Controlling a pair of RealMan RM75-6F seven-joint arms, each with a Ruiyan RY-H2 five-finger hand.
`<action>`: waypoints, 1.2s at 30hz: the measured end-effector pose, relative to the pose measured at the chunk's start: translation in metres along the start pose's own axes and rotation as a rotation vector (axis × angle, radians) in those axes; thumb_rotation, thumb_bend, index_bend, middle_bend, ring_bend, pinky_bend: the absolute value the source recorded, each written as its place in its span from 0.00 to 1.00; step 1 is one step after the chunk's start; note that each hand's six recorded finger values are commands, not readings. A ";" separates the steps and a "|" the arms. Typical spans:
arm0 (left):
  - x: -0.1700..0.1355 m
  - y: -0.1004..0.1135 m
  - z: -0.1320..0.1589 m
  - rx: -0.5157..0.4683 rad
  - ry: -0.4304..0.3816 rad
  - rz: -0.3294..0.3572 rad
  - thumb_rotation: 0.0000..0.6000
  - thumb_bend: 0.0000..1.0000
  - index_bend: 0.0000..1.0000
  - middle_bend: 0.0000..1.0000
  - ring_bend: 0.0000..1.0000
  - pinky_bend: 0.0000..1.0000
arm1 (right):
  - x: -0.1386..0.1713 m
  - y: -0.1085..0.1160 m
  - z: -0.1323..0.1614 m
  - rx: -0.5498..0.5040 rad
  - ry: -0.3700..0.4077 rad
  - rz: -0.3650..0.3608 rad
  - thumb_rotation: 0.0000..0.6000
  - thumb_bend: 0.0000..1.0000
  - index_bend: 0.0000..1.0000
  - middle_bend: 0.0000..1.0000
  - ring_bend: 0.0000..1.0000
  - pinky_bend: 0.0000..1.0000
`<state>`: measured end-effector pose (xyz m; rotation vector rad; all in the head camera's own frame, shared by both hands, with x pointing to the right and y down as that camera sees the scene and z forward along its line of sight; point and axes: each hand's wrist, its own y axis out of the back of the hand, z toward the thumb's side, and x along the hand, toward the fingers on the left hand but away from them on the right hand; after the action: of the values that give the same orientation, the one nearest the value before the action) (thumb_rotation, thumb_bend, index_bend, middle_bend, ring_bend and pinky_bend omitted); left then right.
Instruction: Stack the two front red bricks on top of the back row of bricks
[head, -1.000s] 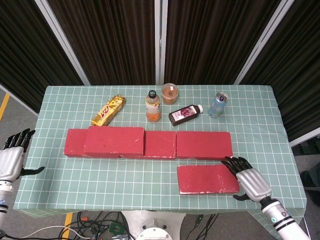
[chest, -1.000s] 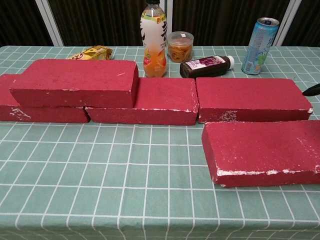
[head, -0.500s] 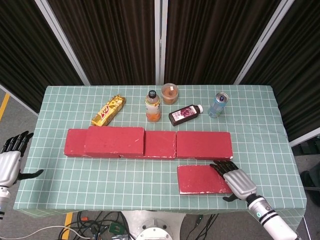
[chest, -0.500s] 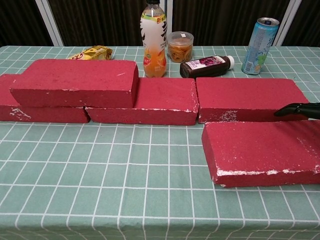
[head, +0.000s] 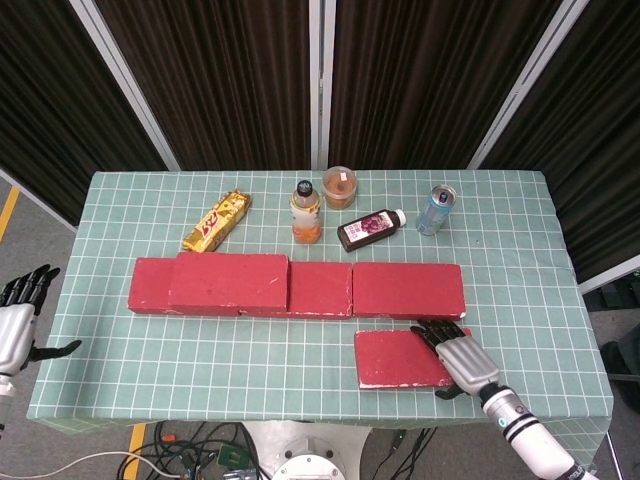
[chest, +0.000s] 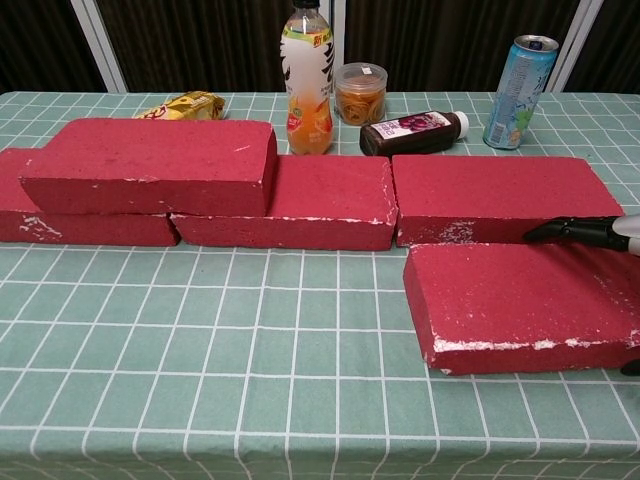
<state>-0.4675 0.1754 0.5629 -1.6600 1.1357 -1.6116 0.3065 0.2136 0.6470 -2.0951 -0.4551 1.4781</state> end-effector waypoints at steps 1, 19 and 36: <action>0.000 0.000 0.000 0.000 0.001 -0.002 1.00 0.06 0.03 0.00 0.00 0.00 | -0.001 0.000 0.000 -0.002 -0.001 0.001 1.00 0.00 0.00 0.00 0.00 0.00; -0.003 -0.002 -0.002 -0.021 0.003 0.009 1.00 0.06 0.03 0.00 0.00 0.00 | -0.011 -0.007 0.000 -0.035 -0.005 0.013 1.00 0.00 0.00 0.00 0.00 0.00; -0.006 -0.003 -0.004 -0.026 0.009 0.000 1.00 0.06 0.03 0.00 0.00 0.00 | -0.006 -0.006 0.002 -0.059 0.000 -0.016 1.00 0.08 0.05 0.20 0.12 0.20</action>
<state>-0.4707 0.1826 0.5636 -1.6709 1.1662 -1.6117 0.3031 0.2157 0.6546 -2.1319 -0.5210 1.4727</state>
